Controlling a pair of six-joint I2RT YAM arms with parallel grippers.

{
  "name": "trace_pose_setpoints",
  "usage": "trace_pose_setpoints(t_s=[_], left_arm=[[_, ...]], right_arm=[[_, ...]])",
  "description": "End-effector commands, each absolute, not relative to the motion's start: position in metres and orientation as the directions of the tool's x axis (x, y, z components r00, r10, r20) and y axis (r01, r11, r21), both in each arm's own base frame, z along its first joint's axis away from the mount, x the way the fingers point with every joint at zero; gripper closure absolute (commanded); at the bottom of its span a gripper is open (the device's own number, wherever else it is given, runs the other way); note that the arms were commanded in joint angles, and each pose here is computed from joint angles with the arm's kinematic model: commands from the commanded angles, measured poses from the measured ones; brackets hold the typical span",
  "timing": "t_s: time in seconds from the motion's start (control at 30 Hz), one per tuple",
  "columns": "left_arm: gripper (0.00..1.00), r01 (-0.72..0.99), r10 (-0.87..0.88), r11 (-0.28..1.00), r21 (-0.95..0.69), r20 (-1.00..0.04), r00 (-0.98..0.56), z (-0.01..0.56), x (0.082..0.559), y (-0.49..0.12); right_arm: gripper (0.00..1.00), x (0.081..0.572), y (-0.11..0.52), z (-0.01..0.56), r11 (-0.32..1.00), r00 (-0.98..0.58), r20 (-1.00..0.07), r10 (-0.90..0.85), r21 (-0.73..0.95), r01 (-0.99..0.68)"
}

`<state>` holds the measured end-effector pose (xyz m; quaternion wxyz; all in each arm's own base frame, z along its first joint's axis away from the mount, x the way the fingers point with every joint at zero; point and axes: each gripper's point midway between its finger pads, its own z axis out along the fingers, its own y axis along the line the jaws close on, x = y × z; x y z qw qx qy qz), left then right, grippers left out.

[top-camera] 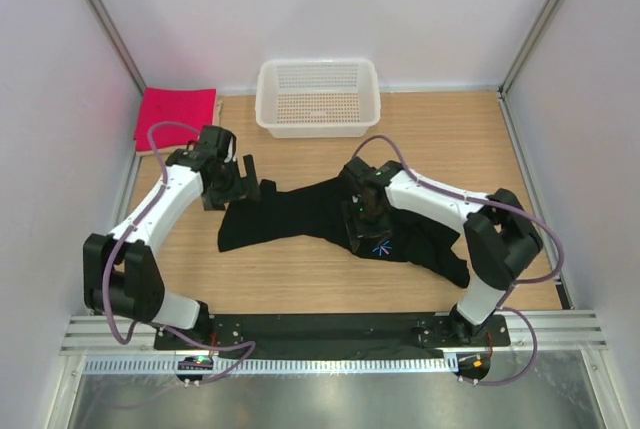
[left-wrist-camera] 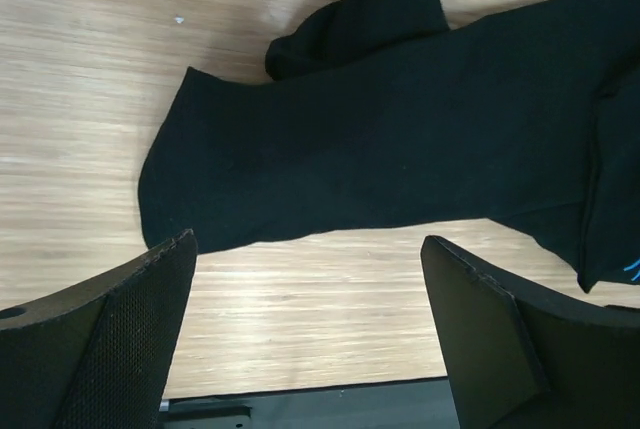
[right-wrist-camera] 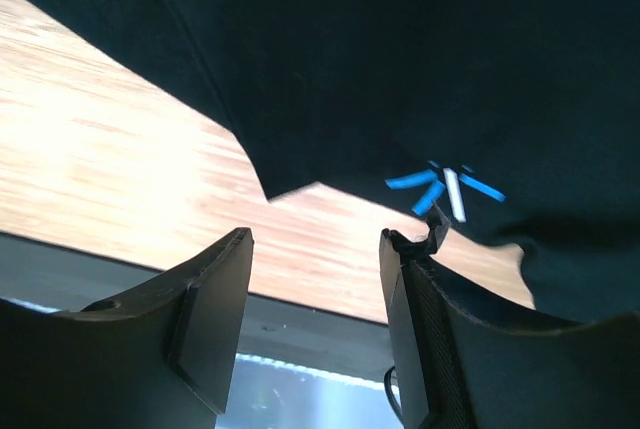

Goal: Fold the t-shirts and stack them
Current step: Flatten the tshirt out

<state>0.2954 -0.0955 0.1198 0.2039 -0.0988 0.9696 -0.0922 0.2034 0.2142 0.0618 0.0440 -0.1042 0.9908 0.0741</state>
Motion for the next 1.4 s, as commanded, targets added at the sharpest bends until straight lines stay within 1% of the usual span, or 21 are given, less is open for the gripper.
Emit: trace_pose_setpoints(t_s=[0.0,0.2,0.33,0.37,0.47,0.5,0.57,0.6,0.63,0.7,0.77,0.8,0.97,1.0,1.03,1.07,1.13,1.2,1.23,1.27,1.37], left_arm=[[0.05,-0.179,-0.269,0.948,-0.262,-0.364,-0.892,0.114,0.307,-0.103],[0.06,-0.189,-0.252,0.959,-0.209,-0.33,-0.91,0.077,0.322,-0.1],[0.14,-0.19,-0.245,0.961,-0.199,-0.305,-0.92,0.063,0.333,-0.103],[0.17,-0.188,-0.244,0.961,-0.203,-0.296,-0.923,0.061,0.334,-0.104],[0.3,-0.189,-0.247,0.958,-0.216,-0.285,-0.926,0.056,0.34,-0.109],[0.36,-0.186,-0.244,0.958,-0.217,-0.286,-0.927,0.055,0.342,-0.11],[0.44,-0.184,-0.241,0.959,-0.214,-0.277,-0.93,0.052,0.344,-0.11],[0.55,-0.185,-0.24,0.96,-0.213,-0.276,-0.931,0.051,0.345,-0.11],[0.62,-0.185,-0.237,0.961,-0.205,-0.27,-0.933,0.049,0.344,-0.109],[0.78,-0.184,-0.235,0.963,-0.198,-0.275,-0.932,0.051,0.344,-0.108],[0.84,-0.184,-0.237,0.964,-0.194,-0.299,-0.924,0.059,0.345,-0.105],[0.91,-0.18,-0.231,0.966,-0.188,-0.303,-0.925,0.063,0.344,-0.104],[0.93,-0.164,-0.222,0.969,-0.183,-0.362,-0.905,0.092,0.341,-0.098],[0.9,-0.159,-0.219,0.969,-0.187,-0.368,-0.904,0.094,0.34,-0.099],[0.87,-0.158,-0.219,0.969,-0.19,-0.363,-0.906,0.092,0.338,-0.099],[0.84,-0.158,-0.22,0.969,-0.192,-0.364,-0.905,0.092,0.337,-0.099],[0.82,-0.157,-0.221,0.966,-0.204,-0.346,-0.912,0.086,0.334,-0.102],[0.78,-0.161,-0.228,0.963,-0.215,-0.336,-0.914,0.082,0.333,-0.104],[0.78,-0.158,-0.228,0.961,-0.226,-0.331,-0.916,0.08,0.332,-0.106],[0.78,-0.159,-0.23,0.961,-0.228,-0.33,-0.916,0.078,0.332,-0.106],[0.89,-0.156,-0.23,0.96,-0.235,-0.334,-0.914,0.08,0.333,-0.108]], right_arm=[[0.39,0.215,0.24,0.062,0.942,-0.947,-0.166,-0.275,0.149,-0.3],[0.4,0.226,0.243,0.04,0.94,-0.936,-0.155,-0.315,0.088,-0.331],[0.44,0.23,0.244,0.031,0.941,-0.937,-0.145,-0.318,0.071,-0.33],[0.49,0.231,0.245,0.03,0.942,-0.938,-0.147,-0.315,0.072,-0.328],[0.61,0.232,0.246,0.028,0.943,-0.938,-0.146,-0.313,0.073,-0.326],[0.62,0.236,0.242,0.028,0.945,-0.936,-0.16,-0.313,0.043,-0.324],[0.69,0.238,0.238,0.028,0.947,-0.936,-0.166,-0.311,0.023,-0.319],[0.72,0.239,0.238,0.028,0.947,-0.935,-0.171,-0.312,0.02,-0.32],[0.79,0.24,0.236,0.029,0.948,-0.934,-0.172,-0.312,0.014,-0.319],[0.84,0.244,0.234,0.033,0.948,-0.933,-0.183,-0.311,0.003,-0.317],[0.88,0.247,0.232,0.039,0.95,-0.932,-0.193,-0.307,-0.006,-0.312],[0.89,0.248,0.231,0.043,0.95,-0.931,-0.198,-0.307,-0.01,-0.311],[0.88,0.254,0.231,0.073,0.947,-0.918,-0.248,-0.309,0.007,-0.321],[0.81,0.251,0.234,0.073,0.941,-0.918,-0.235,-0.319,0.033,-0.336],[0.66,0.25,0.235,0.072,0.939,-0.919,-0.227,-0.323,0.04,-0.341],[0.65,0.248,0.236,0.068,0.938,-0.92,-0.219,-0.326,0.048,-0.344],[0.67,0.246,0.24,0.062,0.936,-0.924,-0.205,-0.324,0.071,-0.344],[0.77,0.24,0.246,0.055,0.934,-0.931,-0.182,-0.317,0.114,-0.34],[0.85,0.241,0.251,0.053,0.934,-0.934,-0.19,-0.303,0.135,-0.33],[0.88,0.239,0.25,0.05,0.937,-0.938,-0.181,-0.294,0.139,-0.32],[0.96,0.237,0.251,0.048,0.939,-0.942,-0.175,-0.286,0.143,-0.312]])
